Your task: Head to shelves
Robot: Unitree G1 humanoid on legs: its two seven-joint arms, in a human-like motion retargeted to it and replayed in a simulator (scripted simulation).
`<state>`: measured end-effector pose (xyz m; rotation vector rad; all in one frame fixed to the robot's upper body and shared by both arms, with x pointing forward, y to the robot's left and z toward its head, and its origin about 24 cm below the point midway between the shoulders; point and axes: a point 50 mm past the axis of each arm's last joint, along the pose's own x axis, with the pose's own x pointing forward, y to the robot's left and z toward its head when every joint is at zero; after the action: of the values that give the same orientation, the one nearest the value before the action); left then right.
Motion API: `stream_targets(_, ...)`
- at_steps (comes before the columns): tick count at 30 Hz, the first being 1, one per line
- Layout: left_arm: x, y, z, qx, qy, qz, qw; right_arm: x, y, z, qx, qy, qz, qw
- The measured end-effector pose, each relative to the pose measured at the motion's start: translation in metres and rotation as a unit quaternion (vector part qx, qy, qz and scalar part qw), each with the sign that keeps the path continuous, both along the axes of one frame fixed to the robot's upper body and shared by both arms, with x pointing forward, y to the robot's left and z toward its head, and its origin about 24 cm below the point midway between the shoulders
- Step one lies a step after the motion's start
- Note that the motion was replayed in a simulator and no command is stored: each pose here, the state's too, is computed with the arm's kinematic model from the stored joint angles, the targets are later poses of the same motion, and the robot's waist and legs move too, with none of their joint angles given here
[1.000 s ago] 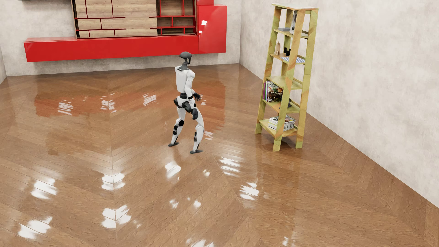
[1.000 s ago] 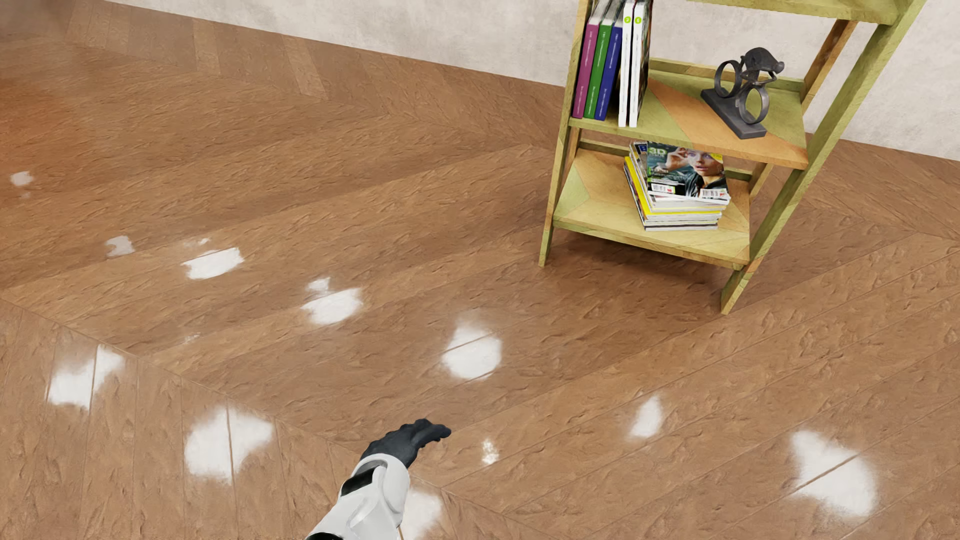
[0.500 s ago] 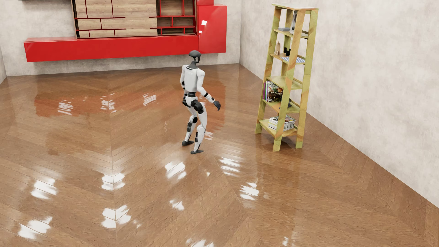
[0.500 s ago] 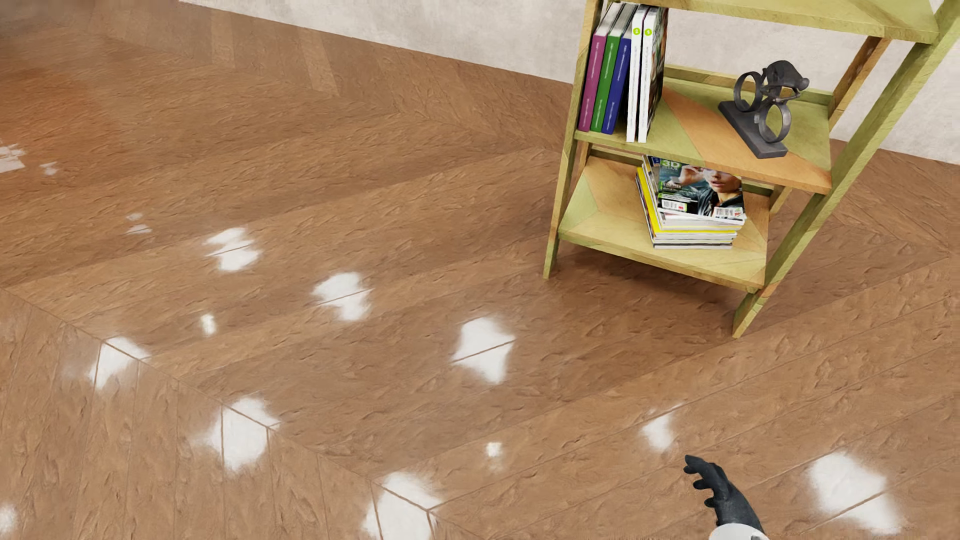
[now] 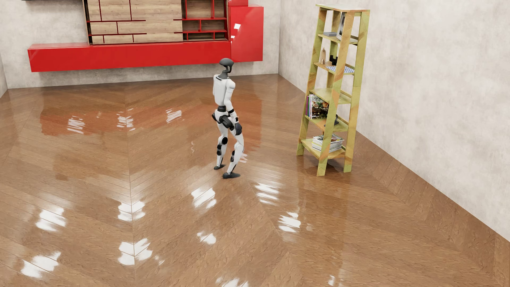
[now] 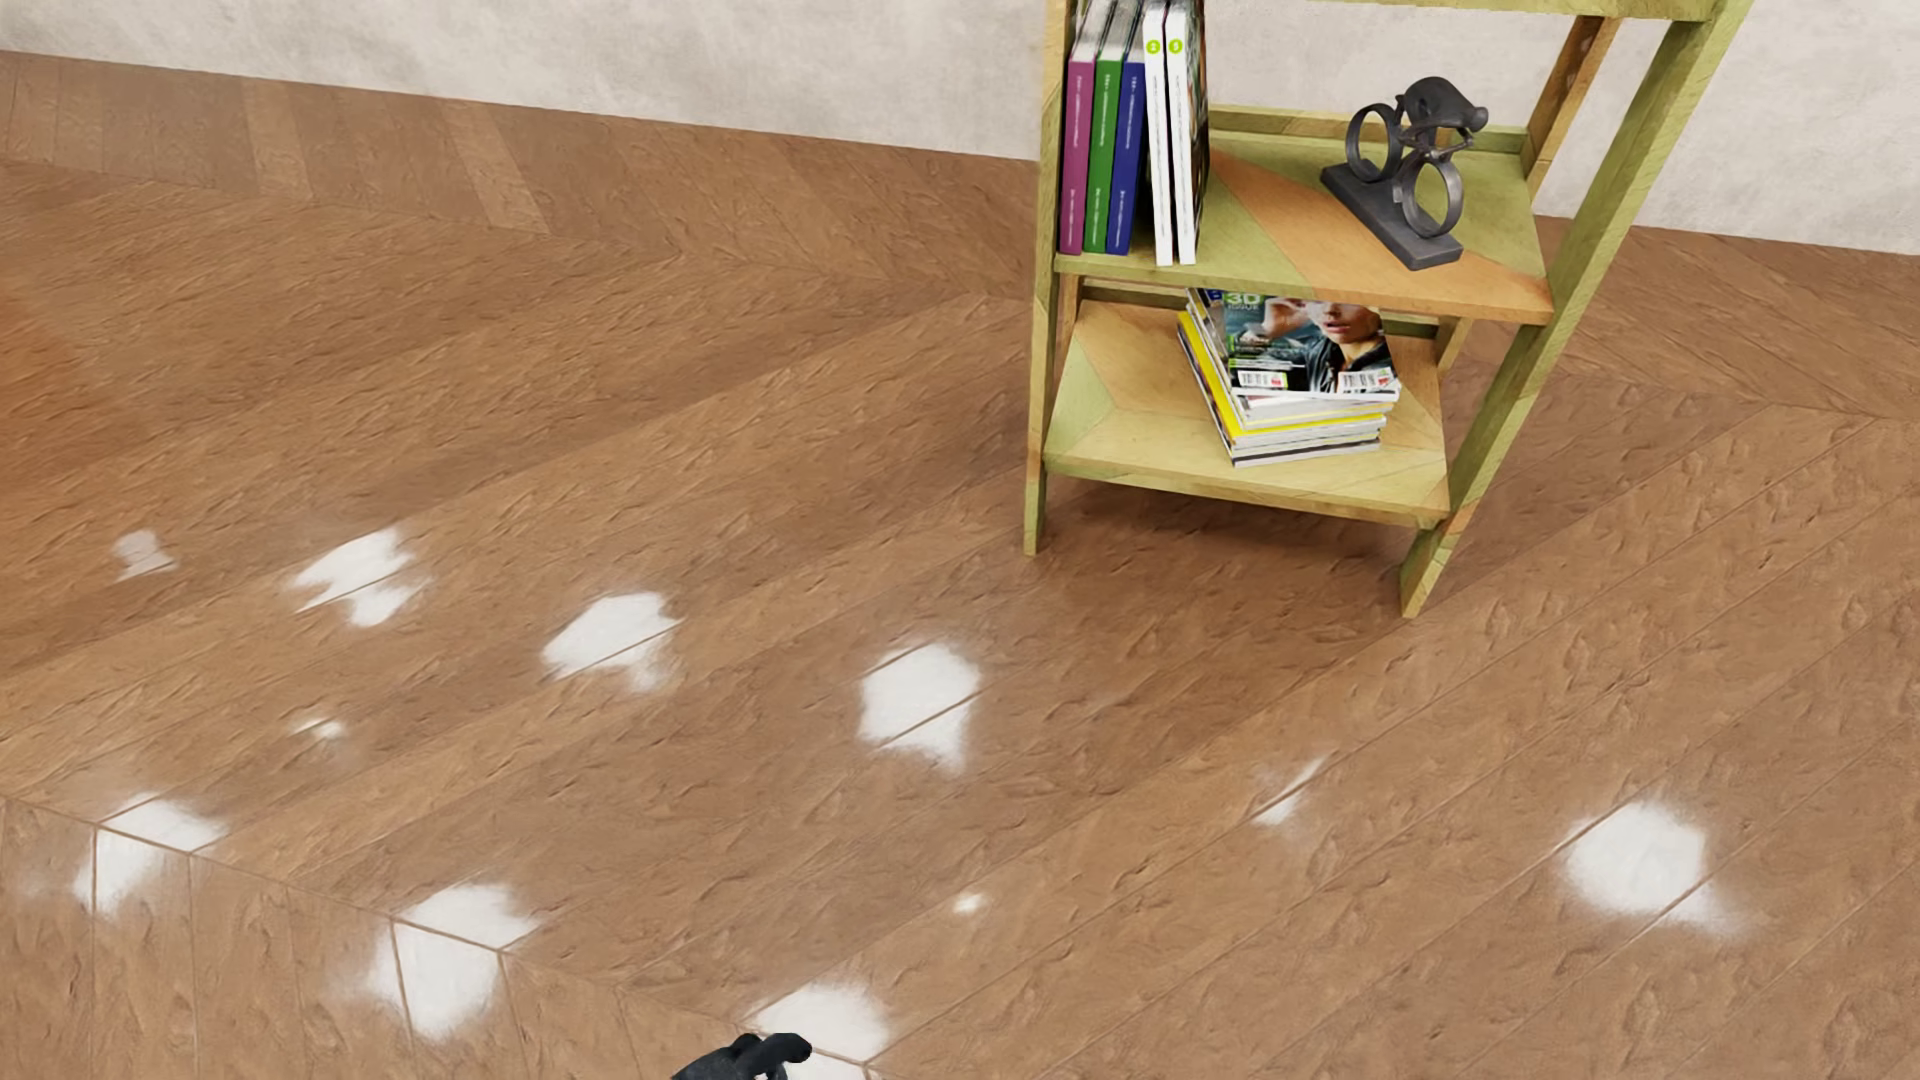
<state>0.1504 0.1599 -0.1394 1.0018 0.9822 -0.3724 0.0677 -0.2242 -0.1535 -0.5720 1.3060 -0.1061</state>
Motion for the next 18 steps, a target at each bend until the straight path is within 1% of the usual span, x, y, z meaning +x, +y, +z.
stream_targets(1, 0.013, -0.002, 0.005, -0.002, -0.015, -0.021, 1.0, -0.002, 0.001, -0.001, 0.008, -0.001, -0.01, 1.0)
stream_targets(4, 0.043, -0.003, 0.018, 0.014, -0.035, -0.077, 0.996, 0.001, 0.005, 0.0, 0.01, -0.003, 0.021, 1.0)
stream_targets(6, 0.051, 0.003, 0.024, 0.024, -0.058, -0.06, 0.996, 0.009, 0.01, 0.001, 0.013, -0.006, 0.047, 0.999)
stream_targets(7, 0.05, 0.006, 0.024, 0.02, -0.067, -0.036, 0.997, 0.015, 0.012, 0.001, 0.013, -0.007, 0.062, 0.998)
stream_targets(9, 0.04, 0.008, 0.021, 0.004, -0.074, 0.011, 0.997, 0.03, 0.016, 0.005, 0.012, -0.023, 0.098, 0.995)
stream_targets(10, 0.032, 0.008, 0.017, -0.002, -0.067, 0.017, 0.998, 0.037, 0.017, 0.007, 0.009, -0.039, 0.109, 0.993)
stream_targets(12, 0.012, 0.004, 0.006, -0.006, -0.023, 0.005, 1.0, 0.046, 0.018, 0.011, 0.007, -0.064, 0.104, 0.992)
stream_targets(15, -0.028, 0.0, -0.013, 0.007, 0.081, -0.038, 0.996, 0.054, 0.026, 0.013, 0.012, -0.079, 0.112, 0.991)
stream_targets(16, -0.04, -0.001, -0.019, 0.011, 0.116, -0.051, 0.992, 0.052, 0.023, 0.013, 0.013, -0.078, 0.114, 0.99)
stream_targets(17, -0.052, -0.002, -0.023, 0.003, 0.144, -0.032, 0.989, 0.05, 0.022, 0.013, 0.014, -0.075, 0.113, 0.991)
stream_targets(18, -0.06, -0.003, -0.025, -0.017, 0.154, 0.033, 0.987, 0.049, 0.022, 0.012, 0.015, -0.071, 0.112, 0.991)
